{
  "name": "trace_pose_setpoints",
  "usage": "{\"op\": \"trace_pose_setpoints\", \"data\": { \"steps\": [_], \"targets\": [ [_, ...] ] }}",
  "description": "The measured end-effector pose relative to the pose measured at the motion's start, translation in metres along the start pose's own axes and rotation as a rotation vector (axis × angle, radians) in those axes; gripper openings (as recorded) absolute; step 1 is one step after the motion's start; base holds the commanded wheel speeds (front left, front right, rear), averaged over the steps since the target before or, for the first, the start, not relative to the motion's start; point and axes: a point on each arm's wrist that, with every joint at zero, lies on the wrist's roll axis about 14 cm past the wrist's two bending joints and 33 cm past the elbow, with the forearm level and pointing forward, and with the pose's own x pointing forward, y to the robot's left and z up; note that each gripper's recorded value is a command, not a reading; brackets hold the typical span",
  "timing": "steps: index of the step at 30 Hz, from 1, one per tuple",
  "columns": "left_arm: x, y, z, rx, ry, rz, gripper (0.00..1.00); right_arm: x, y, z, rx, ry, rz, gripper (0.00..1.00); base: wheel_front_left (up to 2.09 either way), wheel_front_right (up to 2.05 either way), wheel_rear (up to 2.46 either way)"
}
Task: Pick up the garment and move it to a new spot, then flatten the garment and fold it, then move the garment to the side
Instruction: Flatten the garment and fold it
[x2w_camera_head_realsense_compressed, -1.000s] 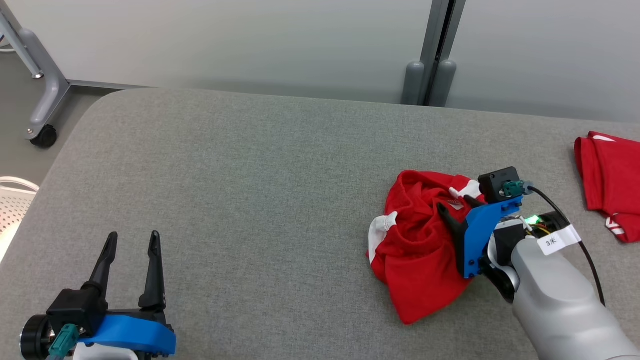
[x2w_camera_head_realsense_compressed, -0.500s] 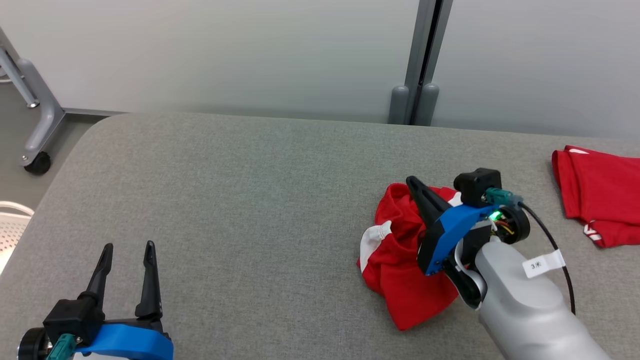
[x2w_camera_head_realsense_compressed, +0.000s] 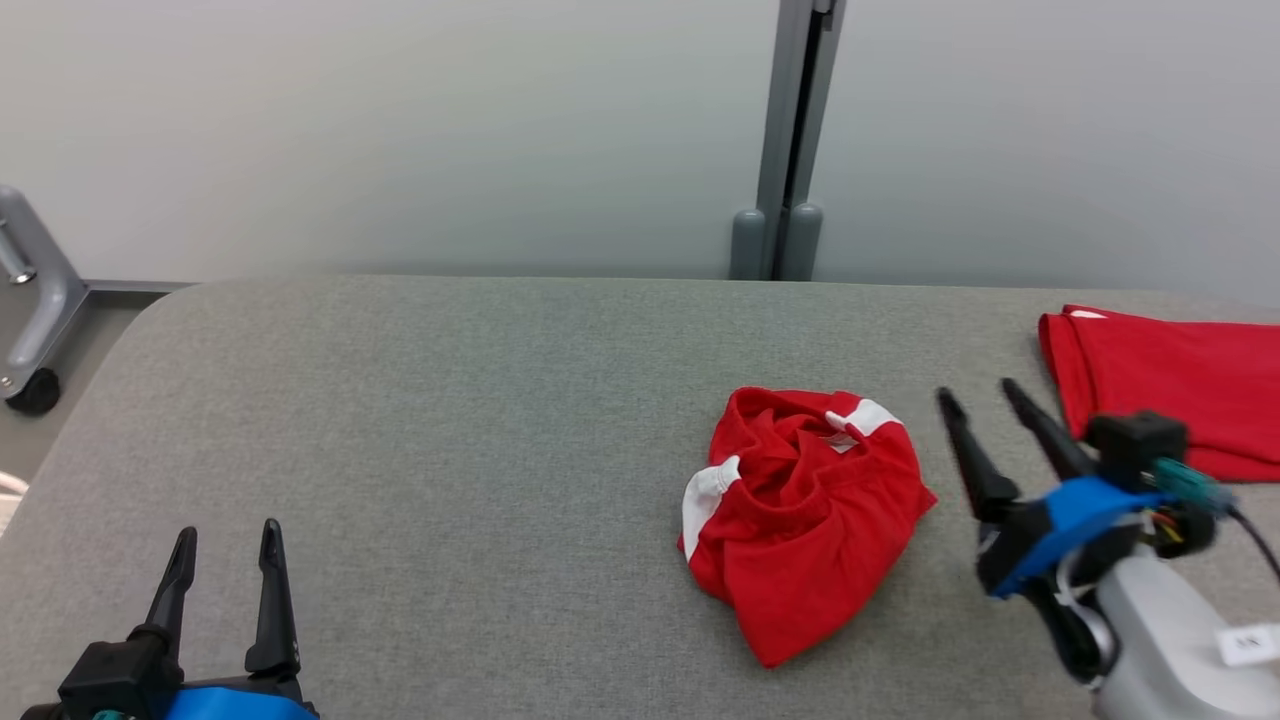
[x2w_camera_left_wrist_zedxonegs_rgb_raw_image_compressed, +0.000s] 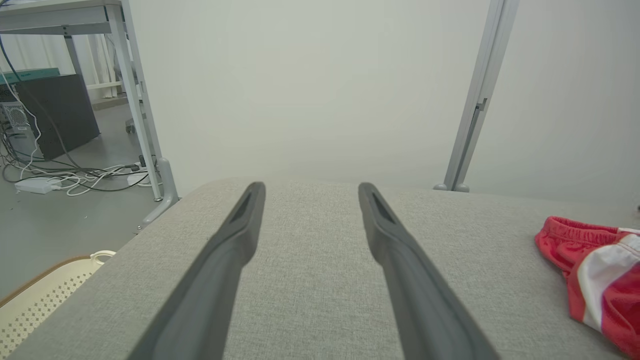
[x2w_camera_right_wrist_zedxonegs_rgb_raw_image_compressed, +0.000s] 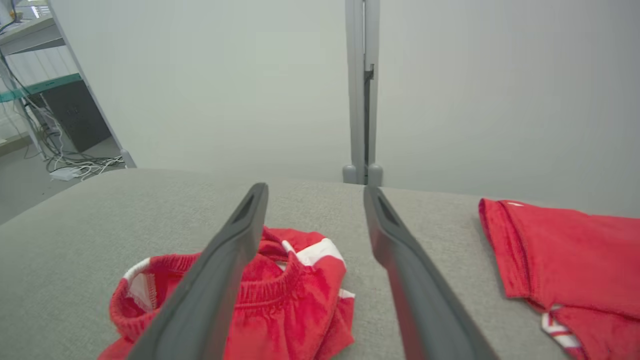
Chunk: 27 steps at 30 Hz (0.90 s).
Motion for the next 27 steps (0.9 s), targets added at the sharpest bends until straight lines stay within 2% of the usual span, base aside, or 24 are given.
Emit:
{"op": "trace_pose_setpoints", "data": {
  "steps": [4,8,16,27],
  "targets": [
    [0.001,-0.002,0.002,0.006,-0.005,-0.012,1.00,-0.028,-0.032,0.017,-0.008,-0.081,-0.088,1.00,0.00,0.00,0.00],
    [0.001,-0.006,0.004,0.010,-0.010,-0.027,1.00,-0.062,-0.047,0.013,-0.001,-0.109,-0.157,1.00,0.00,0.00,0.00],
    [0.003,-0.012,0.006,0.016,-0.008,-0.054,1.00,-0.101,-0.035,-0.006,0.027,-0.102,-0.202,1.00,0.00,0.00,0.00],
    [0.002,-0.013,0.008,0.013,-0.001,-0.059,1.00,-0.109,-0.028,-0.012,0.049,-0.066,-0.227,1.00,0.00,0.00,0.00]
  ]
}}
